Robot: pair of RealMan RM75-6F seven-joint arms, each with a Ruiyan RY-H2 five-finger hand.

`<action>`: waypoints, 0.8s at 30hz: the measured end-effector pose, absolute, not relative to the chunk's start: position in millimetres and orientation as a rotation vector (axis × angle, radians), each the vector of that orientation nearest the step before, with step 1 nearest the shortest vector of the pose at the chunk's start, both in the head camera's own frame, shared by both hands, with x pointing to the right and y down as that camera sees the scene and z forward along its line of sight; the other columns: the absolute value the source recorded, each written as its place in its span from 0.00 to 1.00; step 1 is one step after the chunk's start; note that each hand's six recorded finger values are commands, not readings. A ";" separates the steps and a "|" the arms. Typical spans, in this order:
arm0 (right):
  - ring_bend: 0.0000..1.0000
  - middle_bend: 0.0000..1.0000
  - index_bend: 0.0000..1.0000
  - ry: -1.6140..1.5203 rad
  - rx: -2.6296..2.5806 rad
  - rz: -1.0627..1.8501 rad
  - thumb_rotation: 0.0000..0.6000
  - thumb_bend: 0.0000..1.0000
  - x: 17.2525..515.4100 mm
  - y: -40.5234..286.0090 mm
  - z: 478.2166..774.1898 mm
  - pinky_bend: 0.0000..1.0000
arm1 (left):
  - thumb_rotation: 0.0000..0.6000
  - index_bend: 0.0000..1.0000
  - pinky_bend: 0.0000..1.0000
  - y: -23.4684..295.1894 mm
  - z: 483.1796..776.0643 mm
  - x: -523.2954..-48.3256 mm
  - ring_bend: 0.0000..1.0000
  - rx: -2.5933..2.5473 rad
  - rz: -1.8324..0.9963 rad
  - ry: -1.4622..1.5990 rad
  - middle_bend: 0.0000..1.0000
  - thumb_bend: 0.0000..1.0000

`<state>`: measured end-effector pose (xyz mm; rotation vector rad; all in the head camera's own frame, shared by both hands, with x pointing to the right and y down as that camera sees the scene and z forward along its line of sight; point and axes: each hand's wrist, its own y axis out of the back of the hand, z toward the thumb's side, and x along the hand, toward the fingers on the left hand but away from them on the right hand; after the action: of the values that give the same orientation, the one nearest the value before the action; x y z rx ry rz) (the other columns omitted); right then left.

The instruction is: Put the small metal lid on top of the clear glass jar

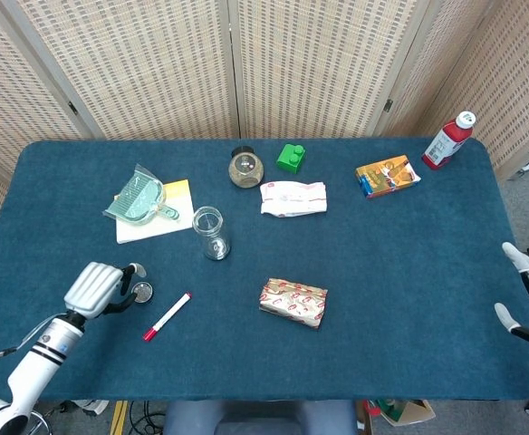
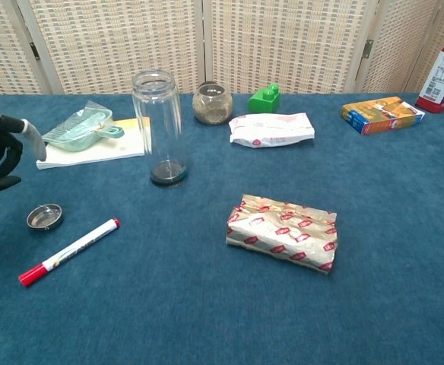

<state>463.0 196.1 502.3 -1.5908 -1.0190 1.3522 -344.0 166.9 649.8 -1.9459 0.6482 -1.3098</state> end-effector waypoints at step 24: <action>0.08 0.19 0.02 -1.029 -1.583 1.376 1.00 0.30 470.2 200.7 502.3 0.23 | 1.00 0.46 1.00 165.4 706.3 -326.5 0.83 -1.947 -1.418 0.471 0.87 0.36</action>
<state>470.2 200.7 502.3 -1.5830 -1.0295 1.3759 -326.5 165.4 706.3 -1.9472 0.4705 -1.4176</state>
